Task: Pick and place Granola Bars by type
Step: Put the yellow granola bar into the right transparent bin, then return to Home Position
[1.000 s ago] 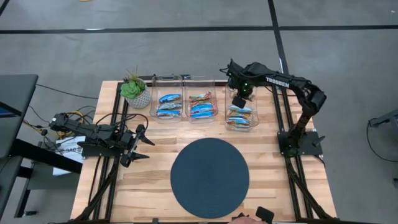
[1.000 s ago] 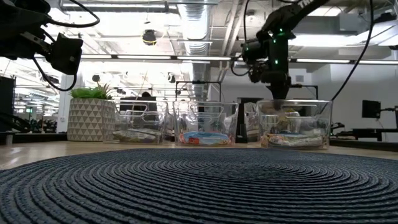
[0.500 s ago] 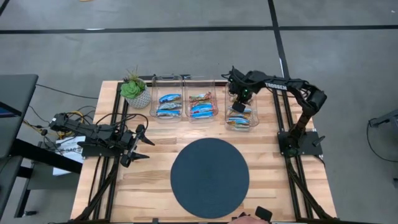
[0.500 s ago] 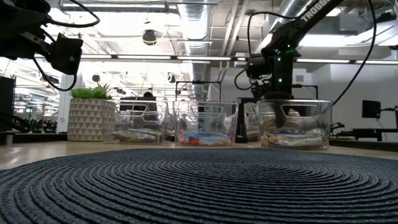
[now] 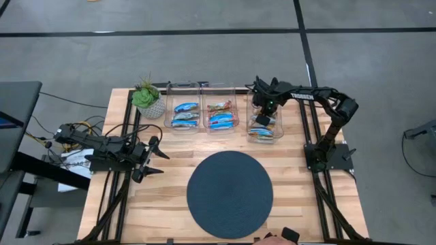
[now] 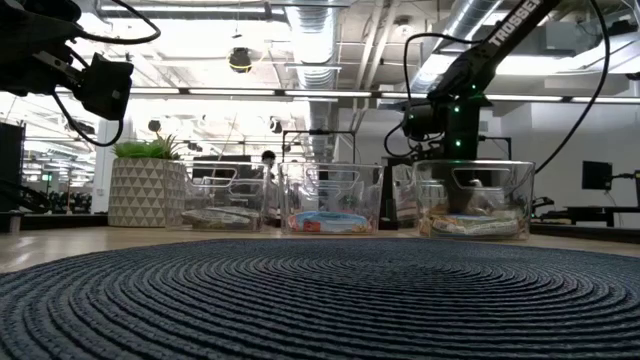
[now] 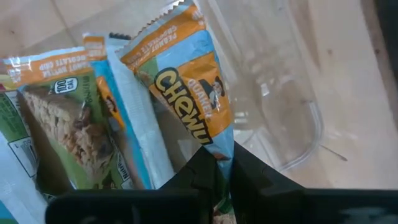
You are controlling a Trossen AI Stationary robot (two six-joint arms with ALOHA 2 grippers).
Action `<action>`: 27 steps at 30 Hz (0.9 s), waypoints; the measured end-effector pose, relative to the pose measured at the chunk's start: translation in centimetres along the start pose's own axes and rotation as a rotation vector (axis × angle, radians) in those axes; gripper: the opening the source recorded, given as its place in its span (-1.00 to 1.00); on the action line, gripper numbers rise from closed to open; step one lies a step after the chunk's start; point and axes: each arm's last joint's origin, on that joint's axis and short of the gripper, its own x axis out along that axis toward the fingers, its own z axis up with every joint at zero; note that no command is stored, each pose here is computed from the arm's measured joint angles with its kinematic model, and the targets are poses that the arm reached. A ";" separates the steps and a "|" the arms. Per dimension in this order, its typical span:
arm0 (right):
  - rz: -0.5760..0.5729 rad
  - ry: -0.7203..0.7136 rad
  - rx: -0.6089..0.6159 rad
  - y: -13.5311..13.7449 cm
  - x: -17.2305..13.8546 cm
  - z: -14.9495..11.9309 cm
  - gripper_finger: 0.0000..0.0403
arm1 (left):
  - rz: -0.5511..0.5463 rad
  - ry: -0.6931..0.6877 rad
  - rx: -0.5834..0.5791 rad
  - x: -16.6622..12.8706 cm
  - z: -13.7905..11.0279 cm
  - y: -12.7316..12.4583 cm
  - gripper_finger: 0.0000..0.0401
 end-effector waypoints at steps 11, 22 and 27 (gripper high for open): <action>0.003 0.006 0.000 0.1 0.2 -0.2 -0.76 | 0.000 0.000 0.000 0.0 0.0 0.0 0.37; 0.006 0.016 -0.002 0.0 -0.4 0.1 -0.62 | 0.000 0.000 0.000 0.0 0.0 0.0 0.37; 0.011 -0.021 0.035 -0.2 -2.6 0.8 -0.62 | 0.000 0.000 0.000 0.0 0.0 0.0 0.37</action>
